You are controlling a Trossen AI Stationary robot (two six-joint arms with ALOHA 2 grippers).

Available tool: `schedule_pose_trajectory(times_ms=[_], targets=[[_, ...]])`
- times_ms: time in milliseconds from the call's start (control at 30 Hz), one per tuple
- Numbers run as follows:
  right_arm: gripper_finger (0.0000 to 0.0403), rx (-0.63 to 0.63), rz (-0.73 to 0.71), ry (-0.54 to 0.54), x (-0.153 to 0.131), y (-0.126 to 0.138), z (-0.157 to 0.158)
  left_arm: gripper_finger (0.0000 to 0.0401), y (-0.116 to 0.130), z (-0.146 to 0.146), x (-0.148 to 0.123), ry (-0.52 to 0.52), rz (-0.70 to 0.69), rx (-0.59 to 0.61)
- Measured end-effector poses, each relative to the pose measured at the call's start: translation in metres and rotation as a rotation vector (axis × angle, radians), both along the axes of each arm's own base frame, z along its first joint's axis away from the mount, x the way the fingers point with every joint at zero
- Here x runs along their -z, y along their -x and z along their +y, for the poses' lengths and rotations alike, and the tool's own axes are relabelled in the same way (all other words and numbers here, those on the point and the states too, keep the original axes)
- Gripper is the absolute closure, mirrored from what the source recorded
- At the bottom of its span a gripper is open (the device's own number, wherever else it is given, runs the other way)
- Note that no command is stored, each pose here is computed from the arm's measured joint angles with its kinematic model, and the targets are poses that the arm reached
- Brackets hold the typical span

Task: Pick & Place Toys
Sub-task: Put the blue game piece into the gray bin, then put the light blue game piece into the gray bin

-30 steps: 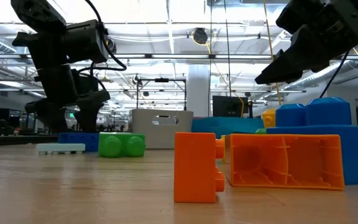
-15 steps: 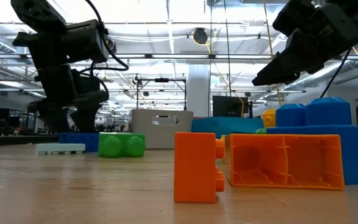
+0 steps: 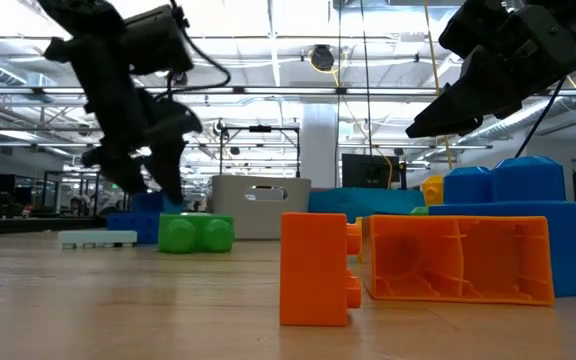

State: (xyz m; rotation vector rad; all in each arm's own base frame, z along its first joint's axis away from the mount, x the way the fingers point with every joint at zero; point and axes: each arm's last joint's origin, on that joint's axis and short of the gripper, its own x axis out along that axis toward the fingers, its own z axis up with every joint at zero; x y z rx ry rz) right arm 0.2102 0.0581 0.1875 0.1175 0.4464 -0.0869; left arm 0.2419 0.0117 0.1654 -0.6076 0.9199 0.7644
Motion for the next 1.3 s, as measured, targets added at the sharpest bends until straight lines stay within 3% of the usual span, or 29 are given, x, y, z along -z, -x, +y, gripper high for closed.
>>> schedule_pose_trajectory(times_ms=[367, 500, 633, 767, 1033, 1200, 1300], targets=[[0.0236, -0.001, 0.001, 0.000, 0.000, 0.000, 0.000, 0.0099, -0.029, -0.016, -0.039, -0.064, -0.155, 0.162], [0.0236, -0.001, 0.000, -0.001, 0.000, 0.000, 0.000, 0.0093, -0.044, -0.018, -0.062, -0.156, -0.293, 0.210], [0.0236, -0.001, 0.000, -0.001, 0.000, 0.000, 0.000, 0.0095, -0.050, -0.009, -0.072, -0.213, -0.336, 0.217], [0.0236, -0.001, 0.000, -0.001, 0.000, 0.000, 0.000, 0.0088, -0.053, 0.003, -0.076, -0.271, -0.350, 0.223], [0.0236, -0.001, 0.000, -0.001, 0.000, 0.000, 0.000, 0.0011, -0.054, 0.020, -0.078, -0.300, -0.361, 0.182], [0.0236, -0.001, 0.000, -0.001, 0.000, 0.000, 0.000, 0.0015, -0.054, 0.023, -0.080, -0.310, -0.371, 0.169], [0.0236, -0.002, 0.000, -0.001, 0.000, 0.000, 0.000, 0.0024, -0.054, 0.021, -0.079, -0.259, -0.385, 0.202]])
